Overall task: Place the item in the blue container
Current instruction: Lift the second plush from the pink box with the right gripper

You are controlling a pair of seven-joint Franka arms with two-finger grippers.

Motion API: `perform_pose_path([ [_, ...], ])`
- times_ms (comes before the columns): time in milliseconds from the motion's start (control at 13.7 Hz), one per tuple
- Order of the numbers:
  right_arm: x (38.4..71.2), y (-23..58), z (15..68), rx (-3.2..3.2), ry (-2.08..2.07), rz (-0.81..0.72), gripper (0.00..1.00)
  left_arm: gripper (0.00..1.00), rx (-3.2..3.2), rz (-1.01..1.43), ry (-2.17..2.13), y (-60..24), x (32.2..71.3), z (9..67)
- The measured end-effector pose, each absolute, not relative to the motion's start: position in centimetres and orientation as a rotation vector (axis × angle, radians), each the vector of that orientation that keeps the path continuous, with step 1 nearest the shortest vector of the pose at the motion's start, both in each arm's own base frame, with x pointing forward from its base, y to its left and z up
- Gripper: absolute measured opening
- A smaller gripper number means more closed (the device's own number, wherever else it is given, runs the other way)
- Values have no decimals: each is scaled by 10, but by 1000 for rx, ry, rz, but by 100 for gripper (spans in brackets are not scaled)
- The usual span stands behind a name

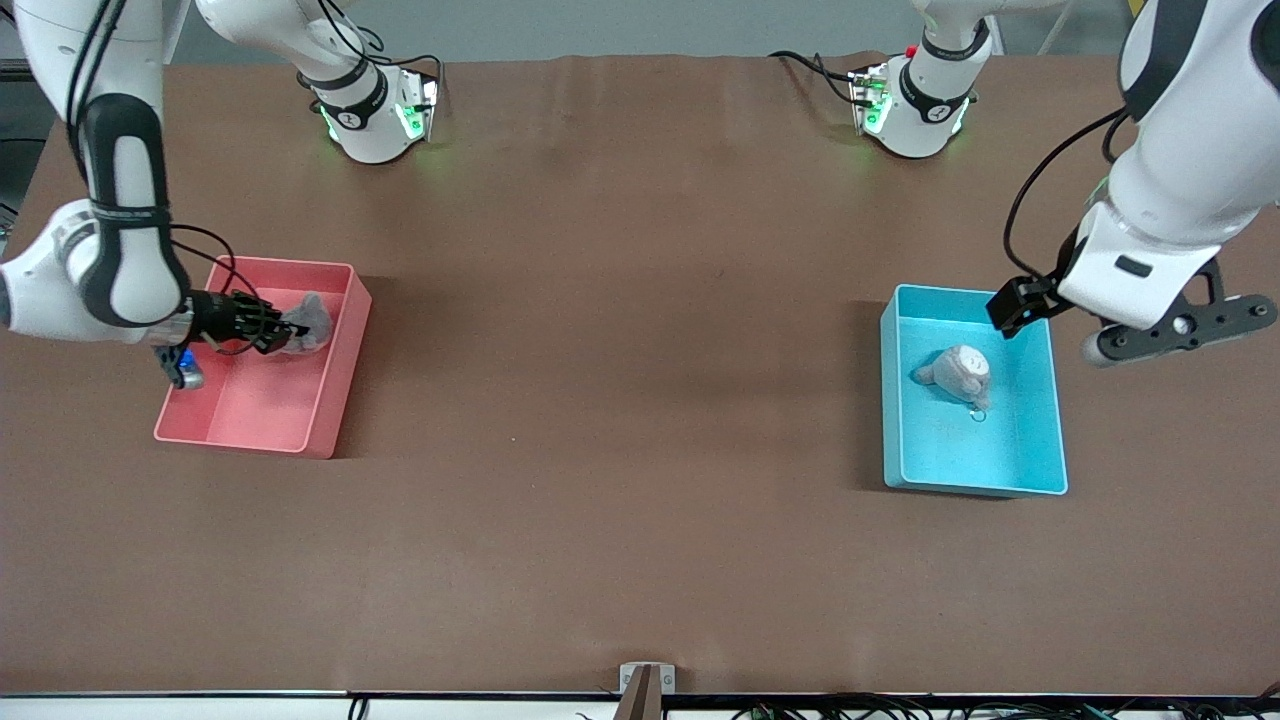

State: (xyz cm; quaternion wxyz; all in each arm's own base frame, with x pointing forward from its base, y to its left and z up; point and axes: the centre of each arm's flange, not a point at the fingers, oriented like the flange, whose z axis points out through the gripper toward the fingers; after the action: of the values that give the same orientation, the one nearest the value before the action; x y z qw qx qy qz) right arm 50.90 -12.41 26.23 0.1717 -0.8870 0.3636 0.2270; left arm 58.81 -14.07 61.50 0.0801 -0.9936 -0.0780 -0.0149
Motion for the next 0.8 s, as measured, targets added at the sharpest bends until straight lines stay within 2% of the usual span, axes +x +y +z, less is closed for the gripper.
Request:
perform_pose_path([
  [219, 540, -137, 330, -2550, 1044, 725, 19, 100, -3025, 2, -189, -134, 582, 621],
  [437, 566, -105, 385, -2539, 1141, 789, 19, 100, -3073, 37, -178, -132, 580, 617],
  [656, 583, -31, 403, -2562, 1232, 813, 19, 100, -3096, 37, -181, -141, 566, 605],
  [802, 592, 34, 405, -2568, 1295, 773, 19, 100, -3108, 17, -176, -146, 555, 593],
])
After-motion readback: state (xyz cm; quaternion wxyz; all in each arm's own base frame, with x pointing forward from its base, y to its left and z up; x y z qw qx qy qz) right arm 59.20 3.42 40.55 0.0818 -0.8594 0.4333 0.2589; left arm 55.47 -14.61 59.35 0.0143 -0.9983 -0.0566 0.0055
